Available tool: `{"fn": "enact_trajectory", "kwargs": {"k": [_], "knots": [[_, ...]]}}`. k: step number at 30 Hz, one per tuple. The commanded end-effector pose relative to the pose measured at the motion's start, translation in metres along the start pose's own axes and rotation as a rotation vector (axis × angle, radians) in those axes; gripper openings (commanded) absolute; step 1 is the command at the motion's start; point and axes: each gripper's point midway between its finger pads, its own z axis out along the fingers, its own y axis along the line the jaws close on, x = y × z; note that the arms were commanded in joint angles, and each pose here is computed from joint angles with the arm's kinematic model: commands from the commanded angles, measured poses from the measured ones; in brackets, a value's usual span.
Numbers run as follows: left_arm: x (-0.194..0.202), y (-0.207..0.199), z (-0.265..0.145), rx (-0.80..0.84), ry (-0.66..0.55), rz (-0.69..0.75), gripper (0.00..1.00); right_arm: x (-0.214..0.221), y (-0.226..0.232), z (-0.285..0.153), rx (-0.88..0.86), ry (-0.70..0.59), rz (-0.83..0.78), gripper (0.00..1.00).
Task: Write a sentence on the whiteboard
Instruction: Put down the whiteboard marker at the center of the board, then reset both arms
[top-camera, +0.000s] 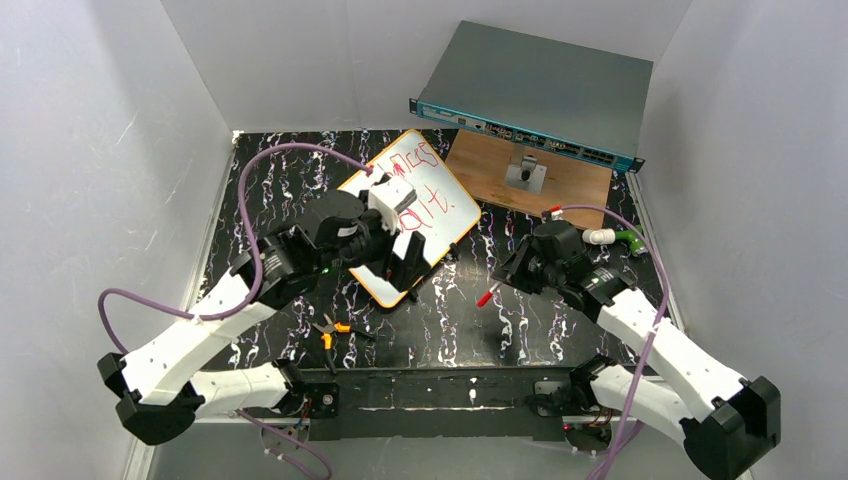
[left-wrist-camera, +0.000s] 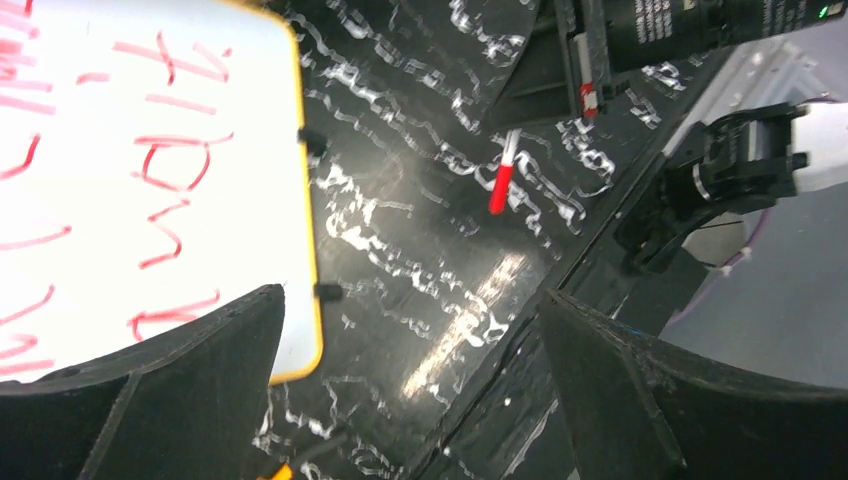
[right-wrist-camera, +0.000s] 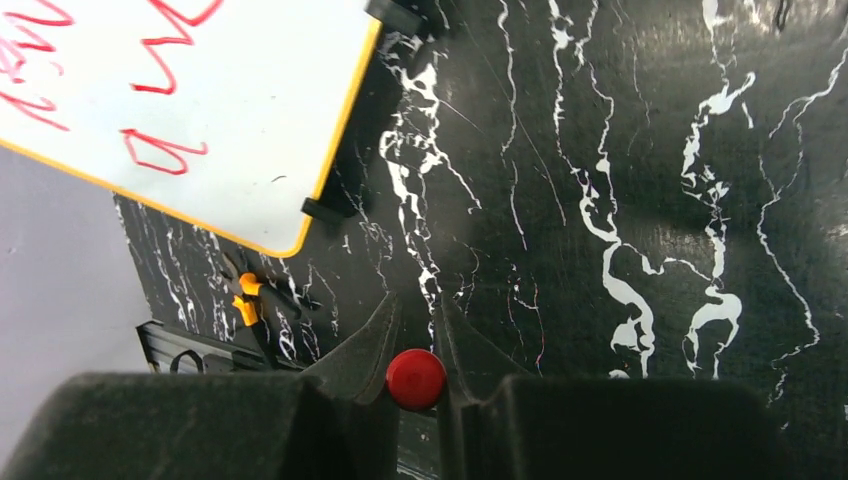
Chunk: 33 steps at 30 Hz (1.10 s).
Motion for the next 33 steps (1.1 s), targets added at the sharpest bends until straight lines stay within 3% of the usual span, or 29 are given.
{"fn": "enact_trajectory", "kwargs": {"k": [1, 4, 5, 10, 12, 23, 26, 33], "knots": [[0.034, 0.025, -0.023, -0.143, 0.064, -0.054, 0.98, 0.000, 0.006, 0.019, -0.026, 0.002, 0.079, 0.01], [0.047, 0.031, -0.035, -0.182, 0.070, -0.082, 0.98, 0.009, -0.002, 0.031, -0.012, 0.045, 0.092, 0.02], [0.052, 0.032, -0.039, -0.191, 0.074, -0.090, 0.98, 0.011, -0.004, 0.033, -0.005, 0.051, 0.094, 0.07], [0.074, 0.037, -0.051, -0.228, 0.086, -0.139, 0.98, 0.016, -0.017, 0.040, 0.038, 0.060, 0.116, 0.64], [0.081, 0.040, -0.054, -0.241, 0.088, -0.149, 0.98, 0.016, -0.022, 0.040, 0.057, 0.057, 0.114, 0.71], [0.094, 0.089, -0.064, -0.523, 0.066, -0.128, 0.98, -0.010, -0.037, 0.008, 0.125, -0.064, -0.017, 0.79], [0.097, 0.112, -0.073, -0.652, 0.036, -0.083, 0.98, -0.022, -0.033, -0.006, 0.117, -0.118, -0.080, 0.80], [0.110, 0.151, -0.073, -0.759, -0.059, -0.008, 0.98, -0.047, -0.029, -0.029, 0.114, -0.243, -0.161, 0.79]]}}
